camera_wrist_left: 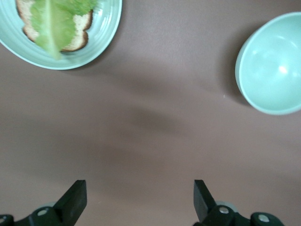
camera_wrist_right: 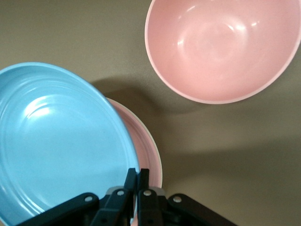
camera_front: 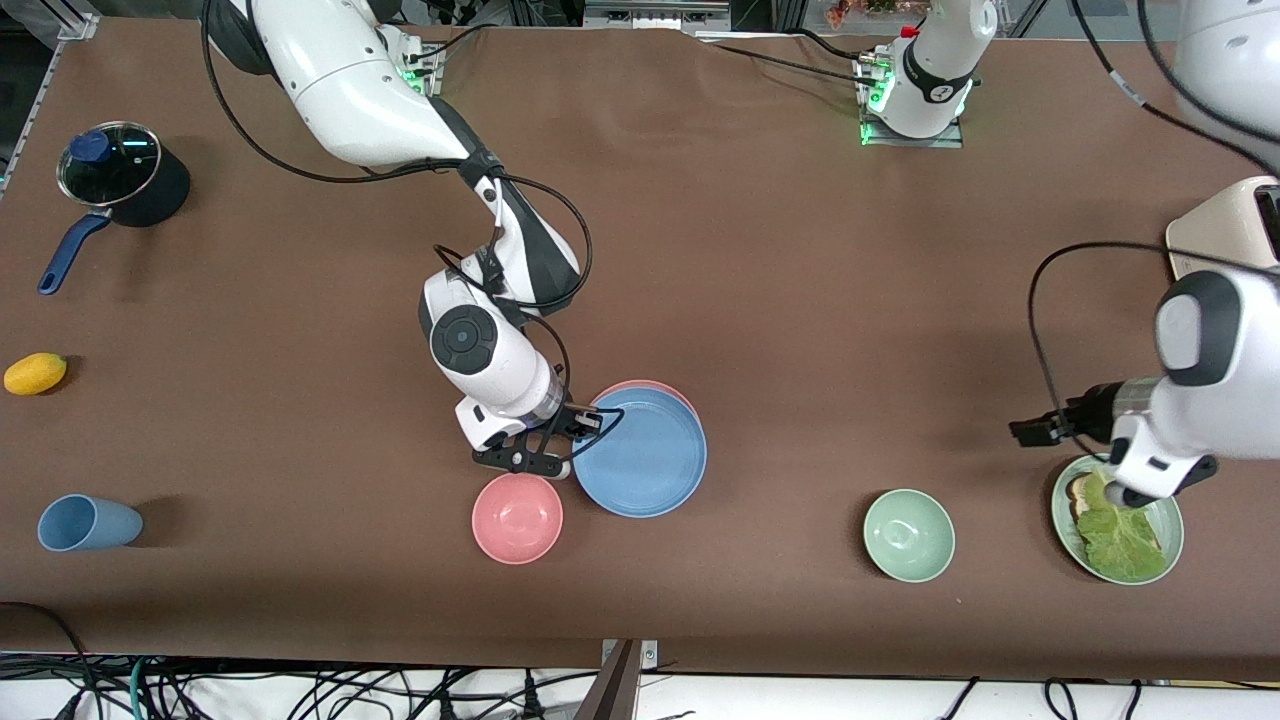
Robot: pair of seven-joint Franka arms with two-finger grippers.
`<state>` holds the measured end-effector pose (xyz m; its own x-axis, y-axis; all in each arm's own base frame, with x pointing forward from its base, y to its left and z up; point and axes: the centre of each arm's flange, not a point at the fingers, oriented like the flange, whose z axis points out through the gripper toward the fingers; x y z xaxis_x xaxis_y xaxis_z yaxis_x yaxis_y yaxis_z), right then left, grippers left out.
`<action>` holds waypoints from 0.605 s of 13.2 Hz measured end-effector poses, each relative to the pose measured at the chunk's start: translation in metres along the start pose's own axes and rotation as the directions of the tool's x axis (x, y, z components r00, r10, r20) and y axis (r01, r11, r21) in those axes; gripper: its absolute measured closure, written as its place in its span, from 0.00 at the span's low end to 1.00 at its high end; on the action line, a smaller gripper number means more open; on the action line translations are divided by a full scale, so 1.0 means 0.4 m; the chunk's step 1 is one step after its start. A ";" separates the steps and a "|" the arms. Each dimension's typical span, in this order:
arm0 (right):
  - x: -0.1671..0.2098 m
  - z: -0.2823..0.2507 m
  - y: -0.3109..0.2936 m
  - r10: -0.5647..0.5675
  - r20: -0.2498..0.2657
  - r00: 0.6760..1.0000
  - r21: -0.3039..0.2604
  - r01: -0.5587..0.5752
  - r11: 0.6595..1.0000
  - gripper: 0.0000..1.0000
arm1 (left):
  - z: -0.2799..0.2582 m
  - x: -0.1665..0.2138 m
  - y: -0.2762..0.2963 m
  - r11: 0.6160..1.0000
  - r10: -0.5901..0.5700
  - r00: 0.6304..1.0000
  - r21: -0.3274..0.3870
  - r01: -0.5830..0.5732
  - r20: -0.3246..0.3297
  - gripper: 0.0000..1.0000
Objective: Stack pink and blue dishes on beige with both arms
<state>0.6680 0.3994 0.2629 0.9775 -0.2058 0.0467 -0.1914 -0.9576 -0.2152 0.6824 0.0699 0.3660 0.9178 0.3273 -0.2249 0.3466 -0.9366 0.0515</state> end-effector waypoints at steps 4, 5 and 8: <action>-0.037 0.069 -0.021 -0.016 -0.007 1.000 -0.018 0.016 1.000 0.96 | -0.213 -0.124 -0.090 0.962 0.271 0.957 -0.015 -0.274 -0.107 0.00; -0.045 0.089 -0.022 -0.024 -0.008 1.000 -0.032 0.024 0.999 0.96 | -0.267 -0.167 -0.073 0.943 0.329 0.934 0.000 -0.332 -0.139 0.00; -0.043 0.101 -0.016 -0.036 -0.019 0.999 -0.048 0.035 0.998 0.96 | -0.387 -0.296 -0.002 0.911 0.409 0.889 0.034 -0.411 -0.208 0.00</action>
<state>0.6559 0.4172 0.2240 0.9818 -0.1753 0.0731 -0.1613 -0.9728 -0.1663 0.6034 0.0513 0.5432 0.9975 -0.0661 0.0237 -0.0682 -0.9920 0.1067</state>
